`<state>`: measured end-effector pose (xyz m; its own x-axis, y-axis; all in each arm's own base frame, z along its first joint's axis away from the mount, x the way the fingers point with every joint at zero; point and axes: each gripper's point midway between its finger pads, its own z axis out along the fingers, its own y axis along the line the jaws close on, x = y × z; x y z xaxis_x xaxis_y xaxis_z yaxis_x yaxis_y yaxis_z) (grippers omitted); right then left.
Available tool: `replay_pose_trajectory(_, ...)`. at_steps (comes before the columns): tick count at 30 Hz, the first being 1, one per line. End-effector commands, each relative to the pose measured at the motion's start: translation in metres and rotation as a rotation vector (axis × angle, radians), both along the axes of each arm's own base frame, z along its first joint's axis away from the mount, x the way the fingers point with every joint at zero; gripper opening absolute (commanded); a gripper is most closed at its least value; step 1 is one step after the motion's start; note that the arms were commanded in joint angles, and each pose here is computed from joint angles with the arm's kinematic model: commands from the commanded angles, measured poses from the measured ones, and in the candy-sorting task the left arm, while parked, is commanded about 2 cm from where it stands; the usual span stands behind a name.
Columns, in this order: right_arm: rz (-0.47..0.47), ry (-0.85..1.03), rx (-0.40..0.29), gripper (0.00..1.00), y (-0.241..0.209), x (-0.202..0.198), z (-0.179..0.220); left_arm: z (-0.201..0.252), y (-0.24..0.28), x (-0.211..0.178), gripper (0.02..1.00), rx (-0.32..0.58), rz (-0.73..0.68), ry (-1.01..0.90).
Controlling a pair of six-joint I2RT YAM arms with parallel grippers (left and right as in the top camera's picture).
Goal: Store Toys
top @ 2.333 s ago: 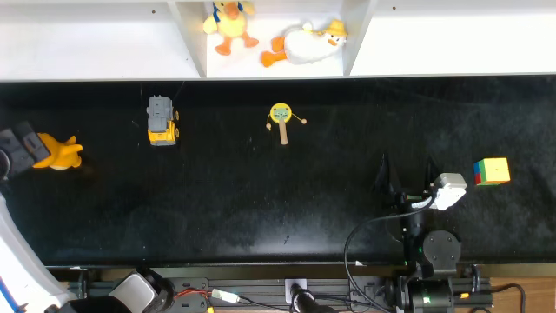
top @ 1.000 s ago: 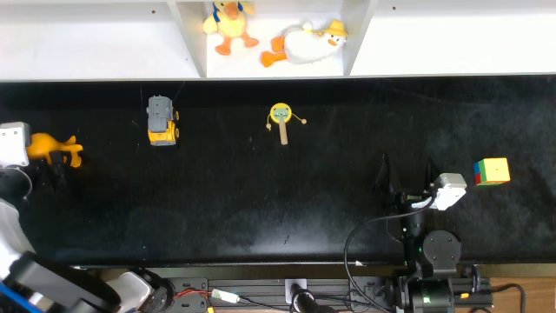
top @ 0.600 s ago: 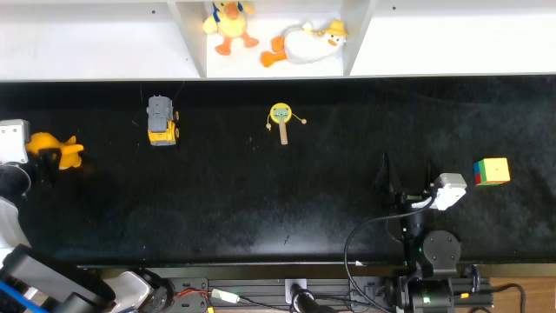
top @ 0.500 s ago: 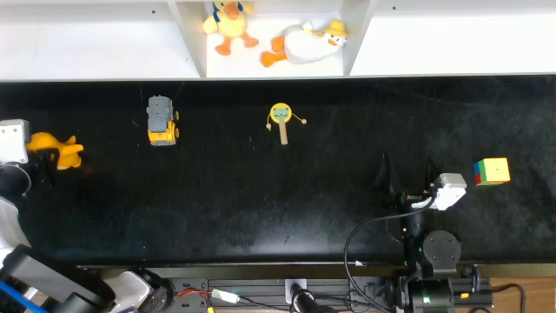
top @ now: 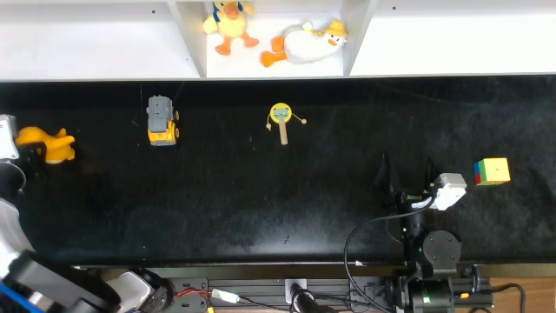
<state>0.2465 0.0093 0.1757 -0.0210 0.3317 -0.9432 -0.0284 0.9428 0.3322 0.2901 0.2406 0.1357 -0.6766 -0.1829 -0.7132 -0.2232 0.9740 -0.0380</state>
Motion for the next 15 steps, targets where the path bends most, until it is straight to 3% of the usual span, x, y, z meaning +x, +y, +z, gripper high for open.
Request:
replay_pose_trajectory(1,-0.002,-0.001,0.005,0.993,0.000,0.000,-0.003,0.069,-0.011,0.023,0.303,0.057,-0.046,-0.162)
replay_pose_trajectory(8,-0.002,-0.001,0.005,0.996,0.000,0.000,-0.003,0.103,-0.043,0.071,0.305,0.093,-0.177,-0.319)
replay_pose_trajectory(15,-0.002,-0.001,0.005,0.993,0.000,0.000,-0.003,0.110,-0.046,0.105,0.336,0.137,-0.126,-0.347)
